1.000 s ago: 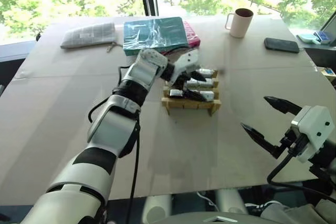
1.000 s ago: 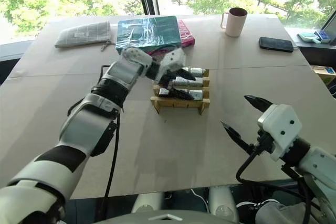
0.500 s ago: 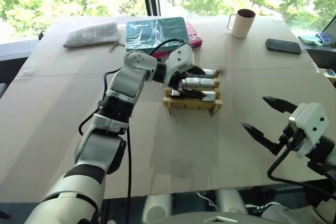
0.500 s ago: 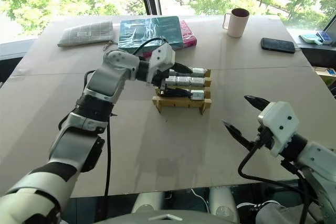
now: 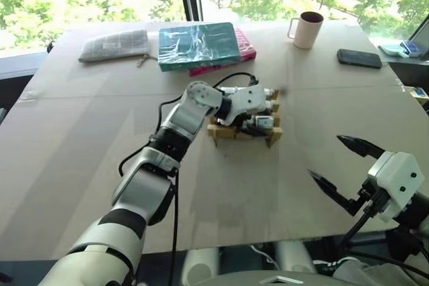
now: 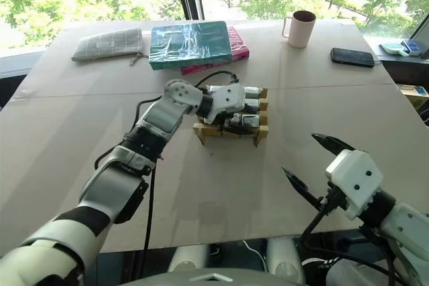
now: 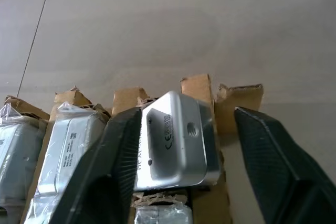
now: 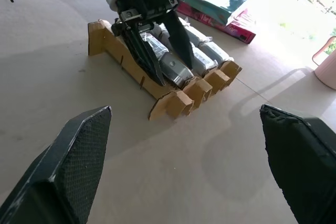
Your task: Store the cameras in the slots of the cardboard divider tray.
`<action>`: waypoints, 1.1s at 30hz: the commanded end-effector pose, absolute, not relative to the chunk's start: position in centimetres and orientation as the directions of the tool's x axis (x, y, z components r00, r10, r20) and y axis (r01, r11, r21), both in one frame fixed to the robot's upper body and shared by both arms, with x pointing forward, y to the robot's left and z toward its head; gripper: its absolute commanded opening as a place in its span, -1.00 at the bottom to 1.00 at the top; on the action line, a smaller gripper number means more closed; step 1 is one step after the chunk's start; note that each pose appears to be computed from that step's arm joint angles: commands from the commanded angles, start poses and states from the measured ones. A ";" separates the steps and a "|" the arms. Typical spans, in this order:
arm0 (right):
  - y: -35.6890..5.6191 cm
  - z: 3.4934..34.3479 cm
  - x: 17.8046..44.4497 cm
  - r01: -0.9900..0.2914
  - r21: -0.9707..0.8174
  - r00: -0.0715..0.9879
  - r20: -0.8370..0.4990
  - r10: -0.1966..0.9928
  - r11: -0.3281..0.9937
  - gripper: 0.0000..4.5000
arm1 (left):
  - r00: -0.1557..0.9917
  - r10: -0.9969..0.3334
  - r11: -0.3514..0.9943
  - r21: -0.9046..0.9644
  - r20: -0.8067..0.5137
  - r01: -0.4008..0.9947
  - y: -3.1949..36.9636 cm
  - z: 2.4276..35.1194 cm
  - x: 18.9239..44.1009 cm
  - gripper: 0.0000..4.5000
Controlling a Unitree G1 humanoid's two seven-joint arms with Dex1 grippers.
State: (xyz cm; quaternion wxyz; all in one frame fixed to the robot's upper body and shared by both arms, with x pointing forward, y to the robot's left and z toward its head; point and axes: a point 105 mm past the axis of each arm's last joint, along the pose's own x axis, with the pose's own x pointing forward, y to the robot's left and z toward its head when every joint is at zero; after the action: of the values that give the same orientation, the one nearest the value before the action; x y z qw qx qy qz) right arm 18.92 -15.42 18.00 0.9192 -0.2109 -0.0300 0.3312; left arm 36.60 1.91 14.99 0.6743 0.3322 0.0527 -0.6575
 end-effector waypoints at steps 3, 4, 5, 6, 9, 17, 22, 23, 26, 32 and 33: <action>-14.9 19.1 18.4 -0.580 -0.458 0.773 -0.047 0.633 0.674 1.00 | 0.131 -0.856 -0.104 0.415 -0.499 0.904 1.6 16.0 37.1 -0.55; -14.9 19.1 18.4 -0.578 -0.459 0.774 -0.047 0.632 0.674 1.00 | 0.126 -0.857 -0.108 0.414 -0.499 0.904 1.6 16.1 37.1 -0.55; -14.9 19.2 18.4 -0.577 -0.460 0.774 -0.047 0.631 0.674 1.00 | 0.122 -0.858 -0.110 0.411 -0.499 0.905 1.6 16.1 37.1 -0.55; -14.9 19.2 18.5 -0.576 -0.461 0.775 -0.047 0.630 0.675 1.00 | 0.116 -0.860 -0.107 0.399 -0.497 0.911 1.6 16.1 37.1 -0.55; -14.9 19.2 18.5 -0.575 -0.464 0.776 -0.048 0.629 0.674 1.00 | 0.084 -0.866 -0.086 0.313 -0.493 0.946 1.6 16.4 37.0 -0.55; -14.9 19.1 18.6 -0.576 -0.465 0.777 -0.057 0.627 0.672 1.00 | 0.060 -0.846 -0.012 0.132 -0.530 0.991 1.7 16.2 37.7 -0.55; -14.9 18.9 18.4 -0.576 -0.463 0.779 -0.061 0.625 0.673 1.00 | 0.073 -0.850 0.043 0.070 -0.522 0.997 1.5 16.5 38.2 -0.55; -14.9 18.8 18.4 -0.576 -0.463 0.779 -0.062 0.624 0.673 1.00 | 0.076 -0.848 0.040 0.078 -0.525 0.996 1.4 16.5 38.2 -0.55; -15.0 18.7 18.3 -0.576 -0.462 0.781 -0.065 0.622 0.675 1.00 | 0.090 -0.836 0.034 0.113 -0.541 0.993 1.5 16.2 38.4 -0.55; -14.9 18.4 18.1 -0.578 -0.454 0.781 -0.068 0.620 0.678 1.00 | 0.076 -0.907 0.029 0.119 -0.414 0.992 1.4 18.7 38.2 -0.03; -14.9 18.3 18.1 -0.578 -0.449 0.783 -0.070 0.618 0.681 1.00 | 0.065 -0.931 0.034 0.091 -0.360 0.995 1.4 20.0 37.9 0.21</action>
State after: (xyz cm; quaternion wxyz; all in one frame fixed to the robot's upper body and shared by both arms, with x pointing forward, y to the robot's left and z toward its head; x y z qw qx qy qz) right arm 18.62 -15.58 17.33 0.9213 -0.2223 -0.0190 0.3184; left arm 38.25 1.79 16.45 0.7067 0.1977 0.1534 -0.6618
